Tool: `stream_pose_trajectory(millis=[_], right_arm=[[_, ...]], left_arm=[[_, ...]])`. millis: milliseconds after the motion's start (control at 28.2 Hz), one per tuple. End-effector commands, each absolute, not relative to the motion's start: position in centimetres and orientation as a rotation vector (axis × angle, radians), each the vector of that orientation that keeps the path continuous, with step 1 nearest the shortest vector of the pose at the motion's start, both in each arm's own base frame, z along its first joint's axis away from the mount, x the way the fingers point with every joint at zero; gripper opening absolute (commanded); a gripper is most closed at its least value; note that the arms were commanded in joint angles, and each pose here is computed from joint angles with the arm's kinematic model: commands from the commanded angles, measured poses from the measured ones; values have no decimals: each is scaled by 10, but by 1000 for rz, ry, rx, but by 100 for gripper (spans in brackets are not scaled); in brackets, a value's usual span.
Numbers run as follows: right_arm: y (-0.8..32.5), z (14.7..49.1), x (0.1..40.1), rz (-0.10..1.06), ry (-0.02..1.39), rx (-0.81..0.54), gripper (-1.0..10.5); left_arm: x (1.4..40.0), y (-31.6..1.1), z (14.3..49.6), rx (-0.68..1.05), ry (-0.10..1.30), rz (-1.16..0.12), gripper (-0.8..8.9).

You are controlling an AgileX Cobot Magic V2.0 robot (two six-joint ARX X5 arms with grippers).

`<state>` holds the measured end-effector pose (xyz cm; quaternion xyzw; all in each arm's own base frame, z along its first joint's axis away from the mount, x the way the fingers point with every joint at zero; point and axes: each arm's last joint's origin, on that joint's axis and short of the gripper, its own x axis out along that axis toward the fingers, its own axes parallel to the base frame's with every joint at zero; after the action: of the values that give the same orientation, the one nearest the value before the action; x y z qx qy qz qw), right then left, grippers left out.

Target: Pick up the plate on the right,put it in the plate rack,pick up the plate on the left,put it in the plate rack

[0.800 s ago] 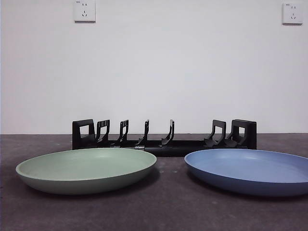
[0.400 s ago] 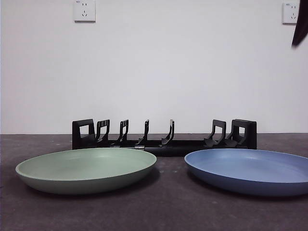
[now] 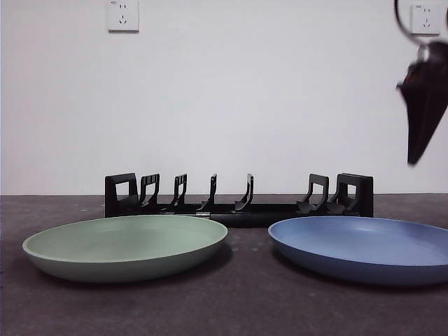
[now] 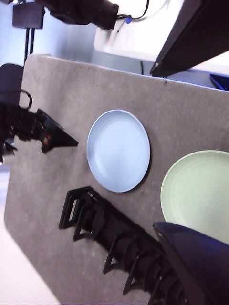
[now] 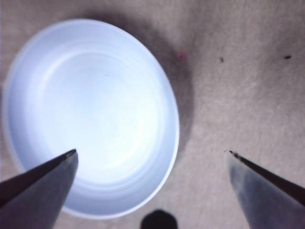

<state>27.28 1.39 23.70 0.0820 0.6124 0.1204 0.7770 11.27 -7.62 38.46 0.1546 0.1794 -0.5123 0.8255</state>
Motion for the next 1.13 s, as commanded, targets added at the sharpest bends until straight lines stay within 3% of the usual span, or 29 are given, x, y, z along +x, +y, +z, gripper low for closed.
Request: stream_pose_trajectory(millis=[35,425,567,921,1027,1133], right_arm=[[19,224,280,263,1365,140,531],[31,185,299,280,1465,100,377],[31,180,301,283,1475,95,180],[31,173,304,282,1481,96,144],[31,172,305,287,1470,88,-11],[31,172,306,283,1455,83,-15]], left_arm=[[114,-79,384,342,378,-1105,668],[118,-84,382,345,389,-1122,668],[118,-84,382,345,389,-1122,668],[118,-84,382,345,390,-1122,668],[119,-84,381,345,396,-1123,668],[121,-86,380,349,412,-1124,668]])
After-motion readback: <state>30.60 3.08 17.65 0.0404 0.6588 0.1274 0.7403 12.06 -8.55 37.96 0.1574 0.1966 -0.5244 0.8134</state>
